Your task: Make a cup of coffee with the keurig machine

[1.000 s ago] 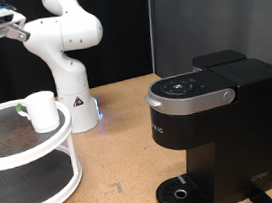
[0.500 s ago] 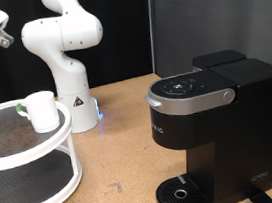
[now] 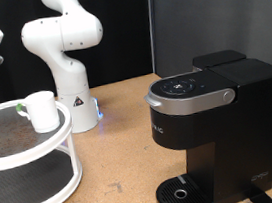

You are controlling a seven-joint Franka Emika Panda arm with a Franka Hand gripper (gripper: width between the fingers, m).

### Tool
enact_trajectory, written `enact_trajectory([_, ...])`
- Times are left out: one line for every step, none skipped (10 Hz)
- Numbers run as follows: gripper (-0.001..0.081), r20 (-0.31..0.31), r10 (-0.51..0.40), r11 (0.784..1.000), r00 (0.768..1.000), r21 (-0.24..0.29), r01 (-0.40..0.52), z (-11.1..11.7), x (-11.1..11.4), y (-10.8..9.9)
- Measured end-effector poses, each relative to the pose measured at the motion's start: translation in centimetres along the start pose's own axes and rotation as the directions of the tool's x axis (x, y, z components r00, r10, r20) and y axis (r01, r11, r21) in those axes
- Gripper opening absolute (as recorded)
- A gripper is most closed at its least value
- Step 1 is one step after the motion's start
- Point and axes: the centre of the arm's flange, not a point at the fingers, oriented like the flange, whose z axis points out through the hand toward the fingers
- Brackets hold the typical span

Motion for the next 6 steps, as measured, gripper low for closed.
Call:
enact_trajectory([0.0003, -0.007, -0.003, 1.0, 1.0, -0.002, 0.003, 0.3, -0.6, 0.8])
enact_trajectory([0.0003, -0.022, -0.009, 1.0, 1.0, -0.007, 0.009, 0.5, -1.1, 1.4])
enact_trajectory([0.0003, -0.037, -0.011, 1.0, 0.999, -0.004, 0.011, 0.8, -1.6, 1.9])
enact_trajectory([0.0076, -0.053, -0.014, 1.0, 0.998, 0.004, 0.014, 1.1, -2.1, 2.3])
enact_trajectory([0.026, -0.065, -0.013, 1.0, 0.998, 0.015, 0.014, 1.6, -2.6, 2.7])
enact_trajectory([0.0396, -0.065, -0.009, 1.0, 0.998, 0.024, 0.01, 2.1, -3.1, 3.0])
